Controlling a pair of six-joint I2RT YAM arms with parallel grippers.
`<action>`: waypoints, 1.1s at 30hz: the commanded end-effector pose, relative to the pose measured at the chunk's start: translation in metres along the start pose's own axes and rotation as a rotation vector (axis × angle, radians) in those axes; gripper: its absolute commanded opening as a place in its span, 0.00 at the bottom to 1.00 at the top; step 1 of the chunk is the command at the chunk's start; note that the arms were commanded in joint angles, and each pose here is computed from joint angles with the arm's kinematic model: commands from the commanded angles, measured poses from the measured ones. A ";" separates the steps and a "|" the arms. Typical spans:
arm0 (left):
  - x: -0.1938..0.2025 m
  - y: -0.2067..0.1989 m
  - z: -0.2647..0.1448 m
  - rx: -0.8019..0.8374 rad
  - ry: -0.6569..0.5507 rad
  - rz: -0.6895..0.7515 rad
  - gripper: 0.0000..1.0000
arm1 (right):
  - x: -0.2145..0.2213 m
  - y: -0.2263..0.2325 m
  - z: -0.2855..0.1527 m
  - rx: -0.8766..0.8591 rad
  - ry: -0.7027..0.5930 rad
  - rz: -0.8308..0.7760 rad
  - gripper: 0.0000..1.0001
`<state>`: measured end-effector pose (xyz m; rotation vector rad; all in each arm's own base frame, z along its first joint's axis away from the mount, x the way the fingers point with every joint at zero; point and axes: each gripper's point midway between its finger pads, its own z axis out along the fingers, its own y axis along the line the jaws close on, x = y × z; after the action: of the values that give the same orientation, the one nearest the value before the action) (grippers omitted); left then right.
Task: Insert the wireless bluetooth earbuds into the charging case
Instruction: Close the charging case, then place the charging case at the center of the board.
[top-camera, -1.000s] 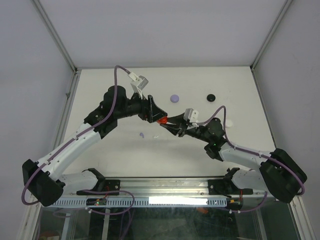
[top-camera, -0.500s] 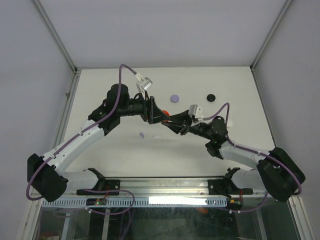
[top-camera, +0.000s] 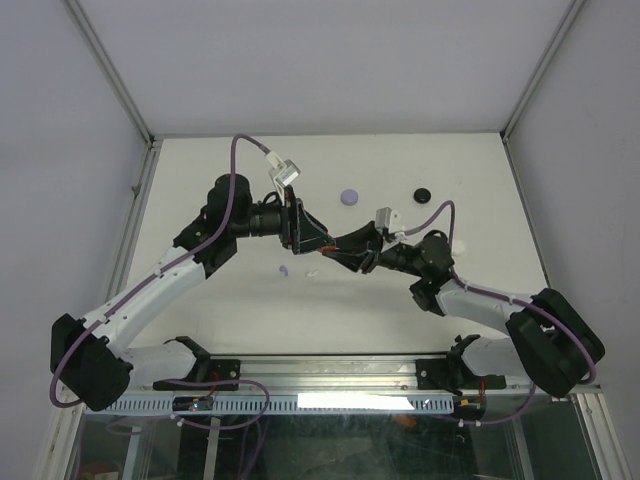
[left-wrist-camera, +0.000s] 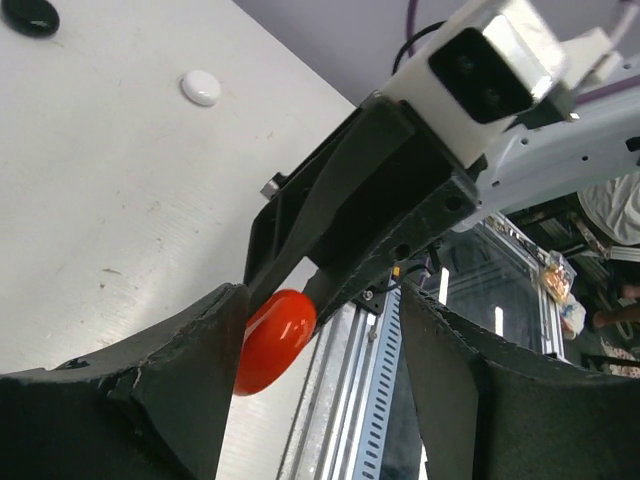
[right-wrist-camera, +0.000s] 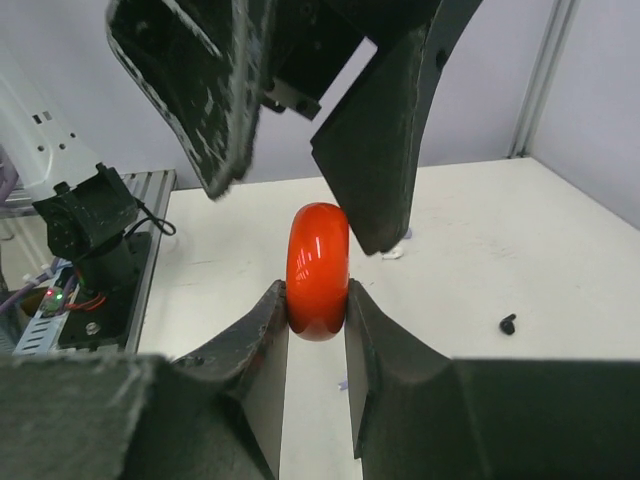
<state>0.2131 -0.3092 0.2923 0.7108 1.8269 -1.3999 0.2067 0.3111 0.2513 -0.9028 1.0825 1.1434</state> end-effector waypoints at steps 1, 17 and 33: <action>-0.023 -0.037 -0.013 0.117 -0.082 0.146 0.63 | -0.003 0.007 0.004 -0.060 0.014 0.031 0.00; -0.045 0.054 -0.048 -0.433 -0.140 0.139 0.71 | 0.042 -0.046 -0.028 0.276 0.268 0.269 0.00; -0.053 0.147 -0.162 -1.139 -0.258 0.211 0.95 | 0.105 -0.127 -0.139 0.848 0.435 0.684 0.00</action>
<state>0.3164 -0.1547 0.2671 0.1962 1.9590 -0.3242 0.2940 0.1949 0.1165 -0.2344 2.0659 0.8590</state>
